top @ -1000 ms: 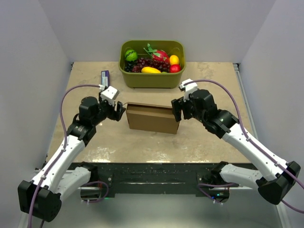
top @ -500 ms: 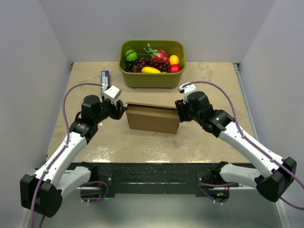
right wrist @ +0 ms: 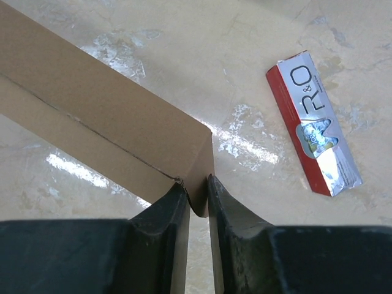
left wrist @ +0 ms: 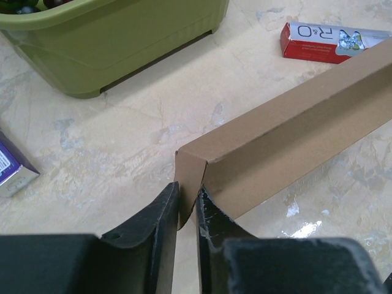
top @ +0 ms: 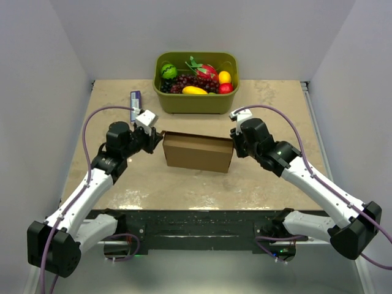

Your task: Fold the paper box

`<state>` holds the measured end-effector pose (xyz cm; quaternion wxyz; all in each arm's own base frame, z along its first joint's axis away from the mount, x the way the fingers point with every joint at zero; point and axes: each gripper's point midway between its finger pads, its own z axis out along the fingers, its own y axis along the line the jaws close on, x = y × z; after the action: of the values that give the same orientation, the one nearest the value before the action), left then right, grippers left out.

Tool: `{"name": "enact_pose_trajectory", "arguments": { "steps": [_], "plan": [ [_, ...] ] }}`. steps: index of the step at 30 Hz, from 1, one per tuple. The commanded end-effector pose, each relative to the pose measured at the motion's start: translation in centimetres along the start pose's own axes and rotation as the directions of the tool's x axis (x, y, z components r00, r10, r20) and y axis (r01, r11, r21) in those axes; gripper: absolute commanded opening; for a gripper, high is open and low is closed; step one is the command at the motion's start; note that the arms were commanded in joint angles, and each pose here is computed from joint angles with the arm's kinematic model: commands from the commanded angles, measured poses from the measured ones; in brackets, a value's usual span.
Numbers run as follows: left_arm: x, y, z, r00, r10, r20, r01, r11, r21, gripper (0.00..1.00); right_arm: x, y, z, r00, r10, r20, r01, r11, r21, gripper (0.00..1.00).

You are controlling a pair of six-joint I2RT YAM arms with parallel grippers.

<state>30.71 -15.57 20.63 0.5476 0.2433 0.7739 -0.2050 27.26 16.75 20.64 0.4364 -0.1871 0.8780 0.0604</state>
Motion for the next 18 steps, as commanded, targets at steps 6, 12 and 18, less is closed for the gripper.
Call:
{"name": "enact_pose_trajectory", "arguments": {
  "steps": [6, 12, 18],
  "plan": [
    [-2.4, -0.8, 0.2, 0.997, -0.032, 0.067, 0.028, 0.998, 0.054, 0.04, -1.4, -0.1, -0.8, 1.0, 0.008, 0.02, -0.008, 1.0, 0.001, 0.09],
    [-4.1, -0.4, 0.1, 0.995, -0.063, 0.08, 0.061, 0.998, 0.028, 0.0, -2.6, 0.6, -0.8, 0.999, 0.008, 0.036, -0.007, 1.0, -0.029, 0.05],
    [-4.4, 0.0, 0.5, 0.995, -0.095, 0.013, 0.095, 0.995, 0.01, 0.0, -2.3, 0.4, -0.2, 1.0, -0.002, 0.009, 0.002, 1.0, -0.007, 0.06]
  ]
}}
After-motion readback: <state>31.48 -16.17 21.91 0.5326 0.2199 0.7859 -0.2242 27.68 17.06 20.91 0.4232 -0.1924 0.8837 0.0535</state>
